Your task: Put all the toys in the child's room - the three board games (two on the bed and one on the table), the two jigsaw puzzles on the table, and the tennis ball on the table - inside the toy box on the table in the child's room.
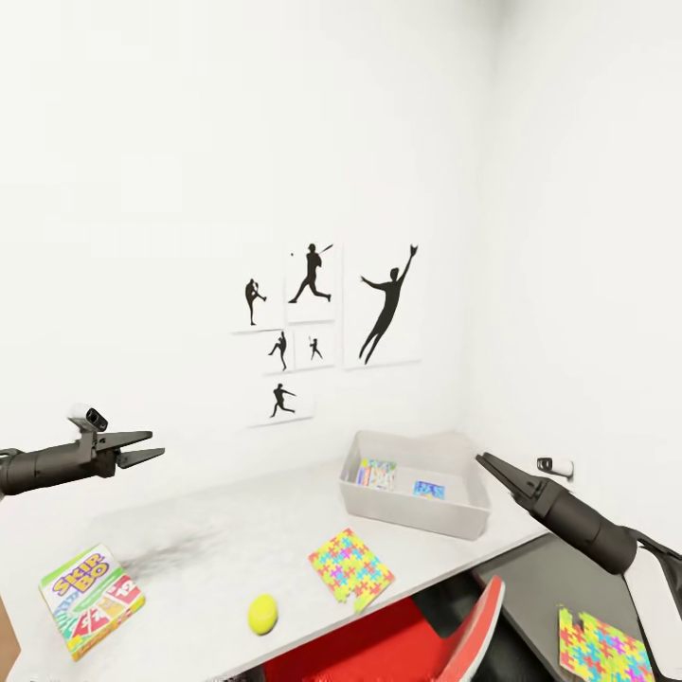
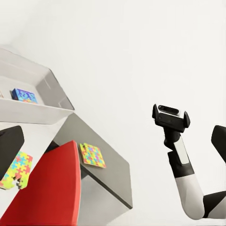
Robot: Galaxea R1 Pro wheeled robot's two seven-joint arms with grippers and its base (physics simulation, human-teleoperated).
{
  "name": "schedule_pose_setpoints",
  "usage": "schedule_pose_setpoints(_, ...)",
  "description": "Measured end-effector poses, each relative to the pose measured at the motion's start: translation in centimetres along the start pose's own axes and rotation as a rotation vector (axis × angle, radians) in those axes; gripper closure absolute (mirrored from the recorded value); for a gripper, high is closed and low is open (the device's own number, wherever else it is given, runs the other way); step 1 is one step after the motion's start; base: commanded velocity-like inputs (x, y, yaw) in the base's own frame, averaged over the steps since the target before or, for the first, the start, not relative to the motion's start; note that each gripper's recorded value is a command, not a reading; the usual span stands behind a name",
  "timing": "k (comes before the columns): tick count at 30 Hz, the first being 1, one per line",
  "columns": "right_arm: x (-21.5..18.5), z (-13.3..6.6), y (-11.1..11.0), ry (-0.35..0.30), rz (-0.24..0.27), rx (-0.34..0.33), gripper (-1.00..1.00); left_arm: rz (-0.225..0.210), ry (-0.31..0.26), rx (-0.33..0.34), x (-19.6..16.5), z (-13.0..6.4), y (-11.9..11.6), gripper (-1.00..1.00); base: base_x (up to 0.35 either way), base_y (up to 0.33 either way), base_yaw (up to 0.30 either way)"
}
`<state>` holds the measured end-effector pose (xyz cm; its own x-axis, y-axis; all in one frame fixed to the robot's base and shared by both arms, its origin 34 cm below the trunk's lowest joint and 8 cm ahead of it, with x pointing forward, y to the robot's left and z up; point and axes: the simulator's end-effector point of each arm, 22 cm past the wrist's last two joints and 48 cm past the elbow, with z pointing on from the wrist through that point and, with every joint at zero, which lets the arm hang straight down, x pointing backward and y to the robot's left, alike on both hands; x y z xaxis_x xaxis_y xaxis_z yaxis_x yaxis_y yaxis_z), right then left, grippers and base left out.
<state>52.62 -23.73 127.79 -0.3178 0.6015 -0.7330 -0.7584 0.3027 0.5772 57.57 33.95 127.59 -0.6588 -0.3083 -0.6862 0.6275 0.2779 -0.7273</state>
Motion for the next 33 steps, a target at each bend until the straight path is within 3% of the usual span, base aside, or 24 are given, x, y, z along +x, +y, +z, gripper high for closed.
schedule_pose_setpoints(4,-0.1,0.0,0.1,0.001,-0.006,0.004,-1.00,0.004,-0.001,0.001,-0.1,0.0,-0.2,-1.00,-0.221,0.101,-0.216)
schedule_pose_setpoints(9,0.3,0.2,-1.4,0.017,-0.008,0.083,-1.00,0.009,-0.003,0.004,-0.1,-0.1,-0.5,-1.00,-0.076,0.033,-0.219)
schedule_pose_setpoints(18,2.5,1.1,-5.6,0.092,-0.007,0.299,-1.00,0.014,-0.005,0.005,-0.2,-0.2,-0.8,-1.00,-0.012,0.004,-0.100)
schedule_pose_setpoints(24,5.8,1.7,-8.8,0.185,-0.006,0.475,-1.00,0.014,-0.005,0.005,-0.2,-0.2,-0.8,-1.00,-0.111,0.059,-0.007)
schedule_pose_setpoints(28,8.7,2.8,-9.3,0.251,0.018,0.523,-1.00,0.015,-0.005,0.005,-0.2,-0.2,-0.8,-1.00,-0.056,0.032,-0.001)
schedule_pose_setpoints(33,10.5,4.0,-9.2,0.268,0.042,0.535,-1.00,0.015,-0.006,0.005,-0.2,-0.2,-0.8,-1.00,-0.014,0.008,0.000)
